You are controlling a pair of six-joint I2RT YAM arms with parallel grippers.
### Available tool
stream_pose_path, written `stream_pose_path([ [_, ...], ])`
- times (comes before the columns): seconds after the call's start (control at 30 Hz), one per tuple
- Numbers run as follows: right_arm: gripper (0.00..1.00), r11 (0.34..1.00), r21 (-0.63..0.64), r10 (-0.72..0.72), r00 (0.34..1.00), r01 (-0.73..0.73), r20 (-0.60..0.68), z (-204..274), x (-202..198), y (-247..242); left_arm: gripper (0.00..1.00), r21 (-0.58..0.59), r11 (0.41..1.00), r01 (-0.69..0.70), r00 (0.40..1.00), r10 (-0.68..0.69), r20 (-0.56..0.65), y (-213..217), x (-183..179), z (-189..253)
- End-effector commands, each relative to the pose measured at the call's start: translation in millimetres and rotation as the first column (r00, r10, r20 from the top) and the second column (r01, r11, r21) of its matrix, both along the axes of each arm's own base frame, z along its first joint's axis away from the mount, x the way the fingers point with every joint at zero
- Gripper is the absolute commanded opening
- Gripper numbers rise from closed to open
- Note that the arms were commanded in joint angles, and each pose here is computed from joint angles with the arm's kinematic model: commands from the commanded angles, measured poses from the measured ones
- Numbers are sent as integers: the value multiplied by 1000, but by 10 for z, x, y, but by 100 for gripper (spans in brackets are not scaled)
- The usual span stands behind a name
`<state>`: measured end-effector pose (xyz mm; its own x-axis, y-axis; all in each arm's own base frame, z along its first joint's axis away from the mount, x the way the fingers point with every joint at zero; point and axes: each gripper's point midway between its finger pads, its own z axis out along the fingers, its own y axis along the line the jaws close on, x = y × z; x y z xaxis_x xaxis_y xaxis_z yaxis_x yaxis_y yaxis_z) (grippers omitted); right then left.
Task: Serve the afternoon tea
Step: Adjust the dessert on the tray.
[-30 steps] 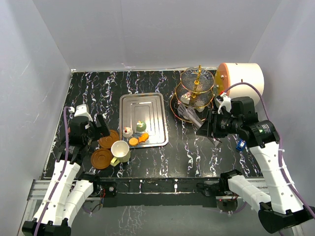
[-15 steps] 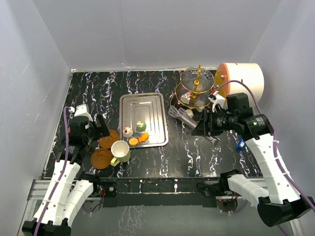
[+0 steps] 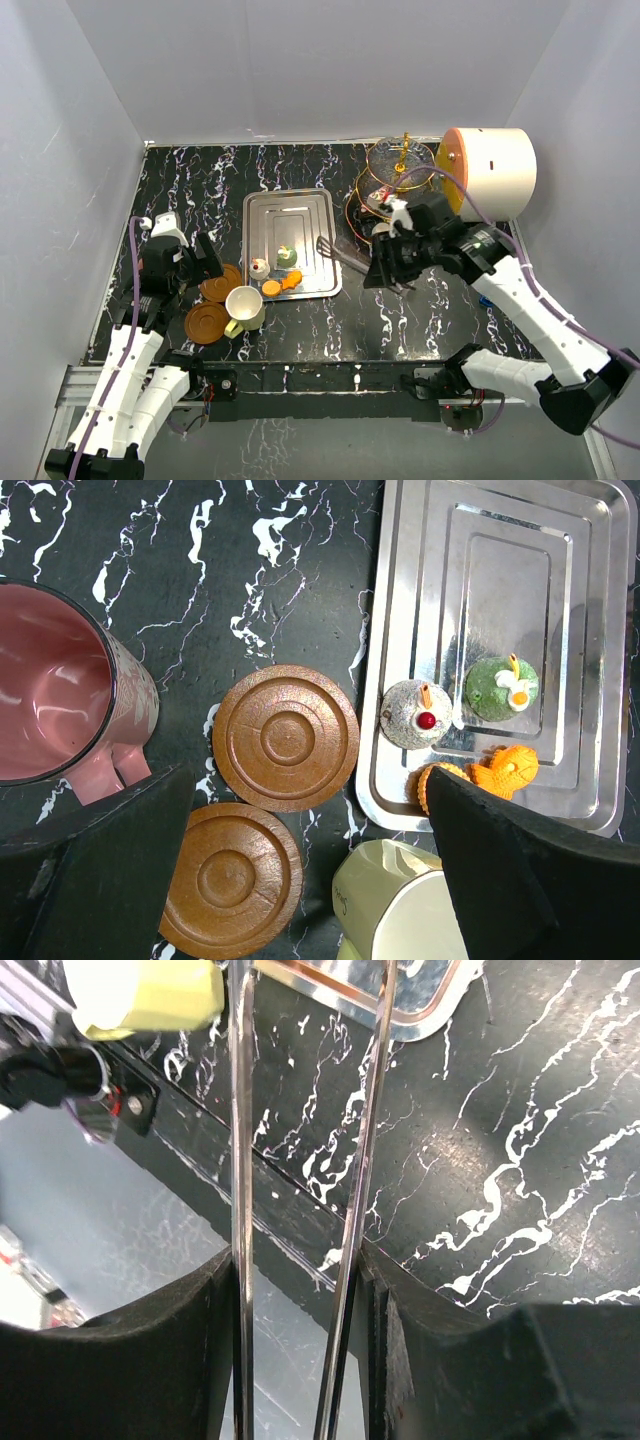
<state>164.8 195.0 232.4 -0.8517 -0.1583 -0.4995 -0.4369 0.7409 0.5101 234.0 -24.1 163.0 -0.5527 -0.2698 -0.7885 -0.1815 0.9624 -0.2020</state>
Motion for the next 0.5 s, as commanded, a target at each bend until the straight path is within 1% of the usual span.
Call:
stream_pose_path([
  [0.0, 42, 997, -67, -31, 995, 38, 99, 53, 137, 270, 99, 4, 1000, -2, 1000, 2, 7, 7, 7, 31],
  [0.1, 41, 984, -172, -22, 993, 42, 113, -93, 126, 376, 99, 6, 1000, -5, 1000, 5, 7, 12, 6, 34],
  [0.23, 40, 955, -295, 31, 992, 7, 124, -279, 77, 582, 99, 8, 1000, -11, 1000, 11, 7, 23, 2, 31],
  [0.47, 40, 922, -387, 72, 985, -6, 156, -393, 73, 824, 99, 7, 1000, -13, 1000, 13, 11, 26, 0, 46],
])
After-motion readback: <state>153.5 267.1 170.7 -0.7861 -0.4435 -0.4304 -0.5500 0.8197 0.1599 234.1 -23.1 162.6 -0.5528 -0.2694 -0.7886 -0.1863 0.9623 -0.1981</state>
